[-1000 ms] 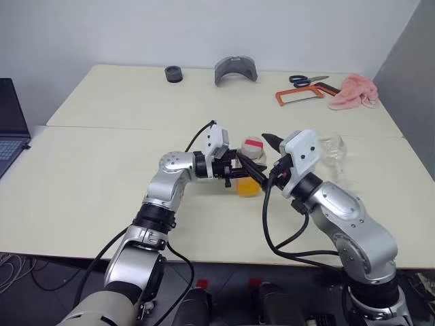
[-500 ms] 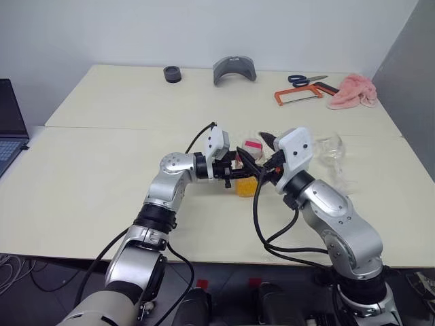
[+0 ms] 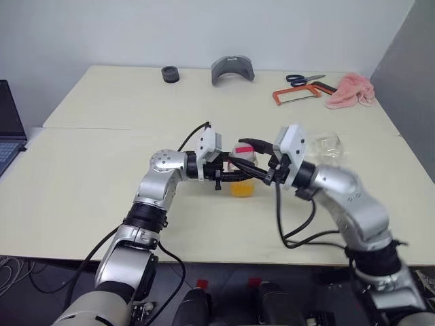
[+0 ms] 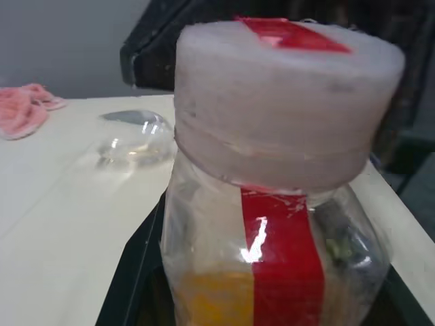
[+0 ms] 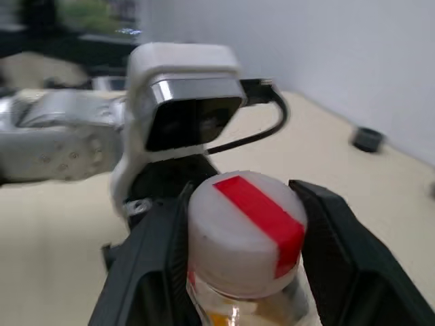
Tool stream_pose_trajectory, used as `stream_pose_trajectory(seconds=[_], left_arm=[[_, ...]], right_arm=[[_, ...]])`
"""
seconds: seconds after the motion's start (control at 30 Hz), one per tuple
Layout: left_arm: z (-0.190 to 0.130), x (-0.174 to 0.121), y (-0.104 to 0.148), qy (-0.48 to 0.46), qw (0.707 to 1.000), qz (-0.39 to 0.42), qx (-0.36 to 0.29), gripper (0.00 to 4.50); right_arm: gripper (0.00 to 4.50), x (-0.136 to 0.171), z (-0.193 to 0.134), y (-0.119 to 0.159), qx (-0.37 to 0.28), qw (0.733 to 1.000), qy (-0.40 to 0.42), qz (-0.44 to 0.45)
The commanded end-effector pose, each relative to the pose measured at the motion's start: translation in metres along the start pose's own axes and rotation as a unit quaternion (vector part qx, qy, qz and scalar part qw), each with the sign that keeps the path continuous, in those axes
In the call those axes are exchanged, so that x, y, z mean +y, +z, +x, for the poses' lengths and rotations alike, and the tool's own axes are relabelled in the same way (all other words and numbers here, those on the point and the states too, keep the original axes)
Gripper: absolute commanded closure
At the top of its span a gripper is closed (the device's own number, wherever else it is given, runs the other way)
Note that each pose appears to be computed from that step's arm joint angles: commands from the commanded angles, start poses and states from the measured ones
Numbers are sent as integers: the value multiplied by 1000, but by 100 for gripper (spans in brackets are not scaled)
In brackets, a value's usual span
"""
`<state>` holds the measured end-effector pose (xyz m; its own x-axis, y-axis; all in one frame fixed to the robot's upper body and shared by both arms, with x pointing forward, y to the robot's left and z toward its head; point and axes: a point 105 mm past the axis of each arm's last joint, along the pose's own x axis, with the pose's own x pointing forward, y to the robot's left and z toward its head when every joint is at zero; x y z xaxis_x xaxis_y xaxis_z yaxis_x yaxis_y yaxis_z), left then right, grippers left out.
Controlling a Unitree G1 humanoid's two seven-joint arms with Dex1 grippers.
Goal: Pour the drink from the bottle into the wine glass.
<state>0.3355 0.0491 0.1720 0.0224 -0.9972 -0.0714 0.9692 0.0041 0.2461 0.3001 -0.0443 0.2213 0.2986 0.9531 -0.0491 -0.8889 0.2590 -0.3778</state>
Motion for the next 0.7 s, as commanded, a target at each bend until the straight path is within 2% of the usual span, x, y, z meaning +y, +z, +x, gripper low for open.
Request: stream_pose_trajectory(seconds=[0.03,0.1,0.17,0.37,0.53,0.7], left_arm=[[3,-3,6,-23,1000,-2,0,279],[3,-2,7,-20,1000,-4,-2,279],[3,-2,7,-15,1000,-6,-5,279],[4,6,4,26,1000,-1,-9,280],[5,15,3,58,998,15,-9,281],[10,21,4,68,997,22,-15,281]], right_arm=[[258,15,-5,15,7,990,141,2],[258,17,-11,10,22,987,161,19],[258,9,-13,8,23,991,129,15],[55,-13,-35,20,-6,1000,-25,-12],[54,10,-48,22,-11,992,-126,3],[54,16,-31,11,1,966,-259,23]])
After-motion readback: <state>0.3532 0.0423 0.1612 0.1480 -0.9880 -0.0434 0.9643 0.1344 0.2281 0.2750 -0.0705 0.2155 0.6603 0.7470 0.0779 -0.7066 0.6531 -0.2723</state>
